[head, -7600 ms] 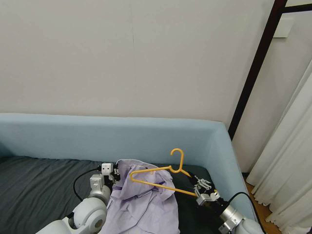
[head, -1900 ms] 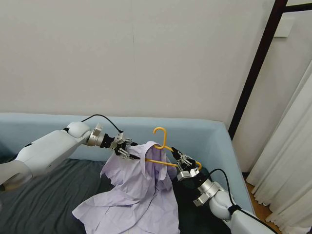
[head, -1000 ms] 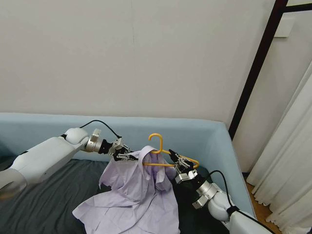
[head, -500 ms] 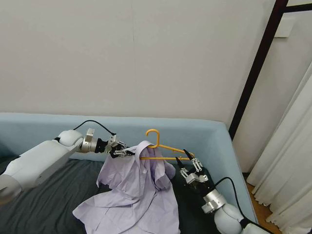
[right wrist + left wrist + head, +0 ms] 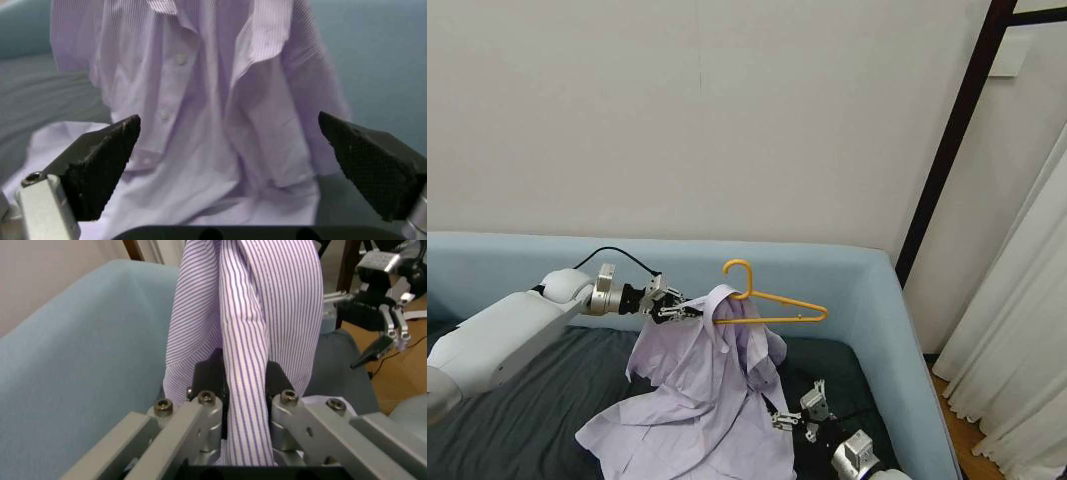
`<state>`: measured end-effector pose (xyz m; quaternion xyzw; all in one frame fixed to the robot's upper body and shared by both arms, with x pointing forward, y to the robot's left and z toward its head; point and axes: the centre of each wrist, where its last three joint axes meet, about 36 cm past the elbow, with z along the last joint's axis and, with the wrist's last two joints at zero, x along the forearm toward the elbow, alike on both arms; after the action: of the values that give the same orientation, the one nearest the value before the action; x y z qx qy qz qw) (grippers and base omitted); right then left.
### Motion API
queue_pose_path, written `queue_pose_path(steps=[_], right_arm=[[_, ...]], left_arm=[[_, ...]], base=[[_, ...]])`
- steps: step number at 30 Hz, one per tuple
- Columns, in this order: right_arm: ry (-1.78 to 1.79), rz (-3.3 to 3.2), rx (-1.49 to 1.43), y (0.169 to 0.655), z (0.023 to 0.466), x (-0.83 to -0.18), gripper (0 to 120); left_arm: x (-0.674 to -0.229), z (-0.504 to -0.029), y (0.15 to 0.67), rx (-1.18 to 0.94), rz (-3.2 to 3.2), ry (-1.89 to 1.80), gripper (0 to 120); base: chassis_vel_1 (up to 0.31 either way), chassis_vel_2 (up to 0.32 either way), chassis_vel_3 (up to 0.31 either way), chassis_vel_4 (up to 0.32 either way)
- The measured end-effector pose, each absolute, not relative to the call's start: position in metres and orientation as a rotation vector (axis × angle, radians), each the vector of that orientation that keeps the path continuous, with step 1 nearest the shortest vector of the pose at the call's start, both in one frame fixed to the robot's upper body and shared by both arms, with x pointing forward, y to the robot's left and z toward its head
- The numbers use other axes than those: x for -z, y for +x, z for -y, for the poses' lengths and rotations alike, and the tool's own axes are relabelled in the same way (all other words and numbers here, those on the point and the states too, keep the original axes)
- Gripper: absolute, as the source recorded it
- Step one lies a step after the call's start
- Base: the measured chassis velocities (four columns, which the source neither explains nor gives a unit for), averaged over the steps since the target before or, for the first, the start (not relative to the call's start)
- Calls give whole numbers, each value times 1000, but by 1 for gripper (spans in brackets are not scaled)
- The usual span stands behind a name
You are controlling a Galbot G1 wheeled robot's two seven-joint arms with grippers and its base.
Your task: Pick up the clothes from the sofa and hang them on the clothes hanger.
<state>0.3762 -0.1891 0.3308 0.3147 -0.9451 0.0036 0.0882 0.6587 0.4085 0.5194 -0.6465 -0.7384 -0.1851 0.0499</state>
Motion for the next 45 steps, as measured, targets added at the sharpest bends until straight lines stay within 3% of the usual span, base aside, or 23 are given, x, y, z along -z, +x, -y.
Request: queue_pose_path(steps=[8, 16, 20, 27, 37, 40, 45], right_arm=[[779, 2690, 294, 408, 125, -335, 100], [719, 2673, 306, 417, 113, -332, 91], [638, 2666, 337, 427, 105, -329, 71], [571, 2659, 388, 436, 98, -334, 49], [543, 2699, 435, 438, 97, -331, 8], [541, 2709, 441, 441, 98, -333, 0], [551, 2716, 436, 437, 101, -334, 0]], left_arm=[[-524, -414, 652, 567, 2240, -1976, 7], [-526, -420, 647, 566, 2235, -1975, 7], [-526, -425, 646, 550, 2236, -1971, 7], [-523, -423, 648, 550, 2249, -1959, 7], [-519, -426, 641, 550, 2226, -1961, 7], [-517, -427, 639, 546, 2225, -1962, 7], [-516, -432, 638, 544, 2236, -1949, 7]], base=[[0, 0, 0, 0], [0, 0, 0, 0], [0, 0, 0, 0], [0, 0, 0, 0], [0, 0, 0, 0], [0, 0, 0, 0], [0, 0, 0, 0]])
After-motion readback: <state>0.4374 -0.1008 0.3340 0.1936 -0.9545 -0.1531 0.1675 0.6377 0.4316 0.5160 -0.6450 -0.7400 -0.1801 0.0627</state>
